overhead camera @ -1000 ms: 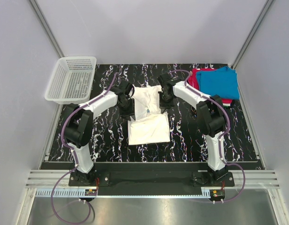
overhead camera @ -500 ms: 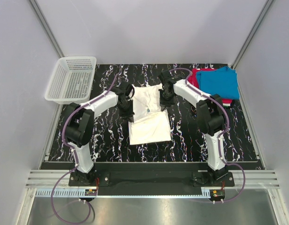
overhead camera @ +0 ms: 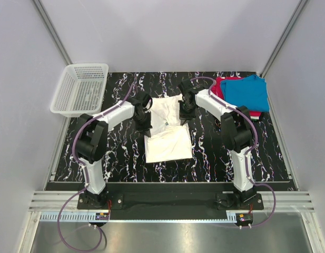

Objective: Fold and stack the t-shirts
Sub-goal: Fold the tshirt

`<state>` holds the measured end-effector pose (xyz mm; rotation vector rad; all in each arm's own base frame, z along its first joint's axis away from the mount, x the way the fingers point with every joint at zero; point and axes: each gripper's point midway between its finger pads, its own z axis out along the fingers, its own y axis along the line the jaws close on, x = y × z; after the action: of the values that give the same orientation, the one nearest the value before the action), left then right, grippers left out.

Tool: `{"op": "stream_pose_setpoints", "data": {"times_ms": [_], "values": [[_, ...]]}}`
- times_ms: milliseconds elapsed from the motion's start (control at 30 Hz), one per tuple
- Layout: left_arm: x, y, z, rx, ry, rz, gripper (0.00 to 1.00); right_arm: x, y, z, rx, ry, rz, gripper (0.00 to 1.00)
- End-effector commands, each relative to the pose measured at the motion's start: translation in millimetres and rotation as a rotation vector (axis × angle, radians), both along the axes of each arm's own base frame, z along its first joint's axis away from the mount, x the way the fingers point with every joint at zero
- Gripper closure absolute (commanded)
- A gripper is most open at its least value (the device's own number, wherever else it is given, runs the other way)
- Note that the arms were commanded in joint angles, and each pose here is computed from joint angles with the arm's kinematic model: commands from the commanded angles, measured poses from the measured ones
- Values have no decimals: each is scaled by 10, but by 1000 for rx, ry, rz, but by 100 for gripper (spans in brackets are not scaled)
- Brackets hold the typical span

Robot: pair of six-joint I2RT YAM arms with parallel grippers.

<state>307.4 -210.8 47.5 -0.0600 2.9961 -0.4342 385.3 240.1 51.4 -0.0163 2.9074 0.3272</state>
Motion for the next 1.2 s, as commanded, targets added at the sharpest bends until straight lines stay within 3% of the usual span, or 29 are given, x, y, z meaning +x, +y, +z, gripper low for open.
{"op": "stream_pose_setpoints", "data": {"times_ms": [0,433,1167], "values": [[272,-139,266,-46,-94,-22,100,62,-5,138,18,-26,-11,100],[639,-104,428,-35,-153,27,100,193,-123,214,34,-34,-45,100],[881,-6,263,51,-120,115,100,422,-282,8,34,35,-105,100]]}}
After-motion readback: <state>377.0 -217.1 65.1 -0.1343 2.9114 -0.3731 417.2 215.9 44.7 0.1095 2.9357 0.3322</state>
